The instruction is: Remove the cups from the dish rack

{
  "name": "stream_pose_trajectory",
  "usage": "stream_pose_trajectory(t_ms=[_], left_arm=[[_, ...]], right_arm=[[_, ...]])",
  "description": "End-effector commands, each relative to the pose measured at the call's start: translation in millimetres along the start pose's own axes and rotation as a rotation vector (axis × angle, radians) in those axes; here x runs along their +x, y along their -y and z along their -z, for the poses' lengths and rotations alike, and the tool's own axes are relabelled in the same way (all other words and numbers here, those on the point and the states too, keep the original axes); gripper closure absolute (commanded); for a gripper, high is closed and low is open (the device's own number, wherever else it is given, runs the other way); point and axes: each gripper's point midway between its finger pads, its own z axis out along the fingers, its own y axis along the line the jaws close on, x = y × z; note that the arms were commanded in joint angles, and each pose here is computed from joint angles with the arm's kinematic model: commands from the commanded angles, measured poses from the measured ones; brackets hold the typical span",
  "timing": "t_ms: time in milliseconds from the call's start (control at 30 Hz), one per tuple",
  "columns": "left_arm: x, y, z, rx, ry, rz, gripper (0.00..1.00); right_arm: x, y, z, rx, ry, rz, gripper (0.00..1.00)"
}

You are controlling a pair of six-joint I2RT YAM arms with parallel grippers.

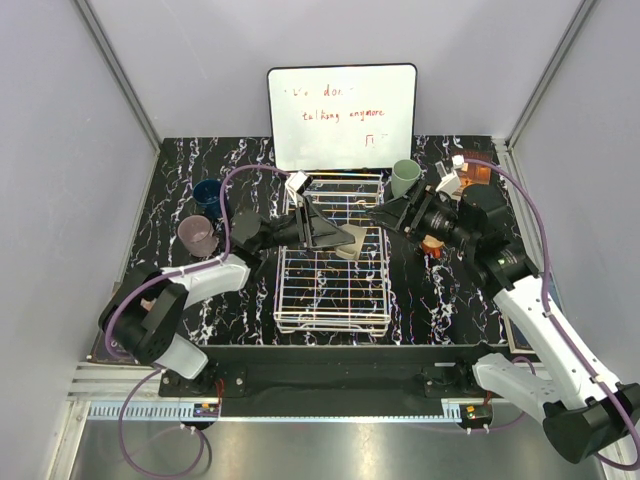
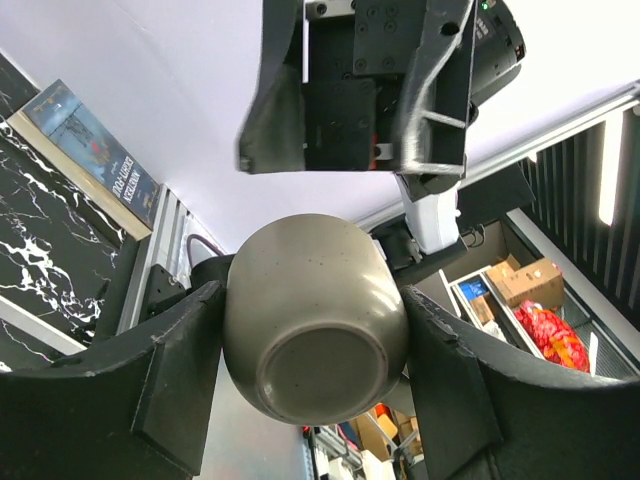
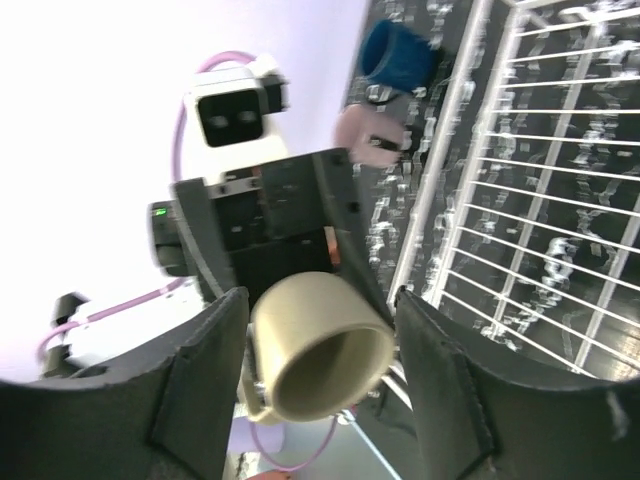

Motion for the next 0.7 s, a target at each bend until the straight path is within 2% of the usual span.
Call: stream_pose_trajectory(t_ms=[0, 100, 300, 667], left_arm=[[-6.2, 21.4, -4.7, 0.072, -0.008, -0.097, 1.00], [-11.6, 10.5, -5.3, 0.012, 0.023, -0.103, 1.00], [-34.5, -14.0, -4.3, -0.174, 0.128, -0.204, 1.00], [-56.3, 5.5, -13.0, -0.133, 0.194, -0.263, 1.00]], right_arm=[[-2.0, -35.4, 2.2, -0.143, -0.023, 0.007, 0.36], [-2.5, -40.1, 4.0, -0.159, -0.026, 0.011, 0.36], [-1.5, -40.9, 6.9, -0.159, -0.026, 0.016, 0.34], [5.5, -33.6, 2.4, -0.152, -0.062, -0.002, 0.33]])
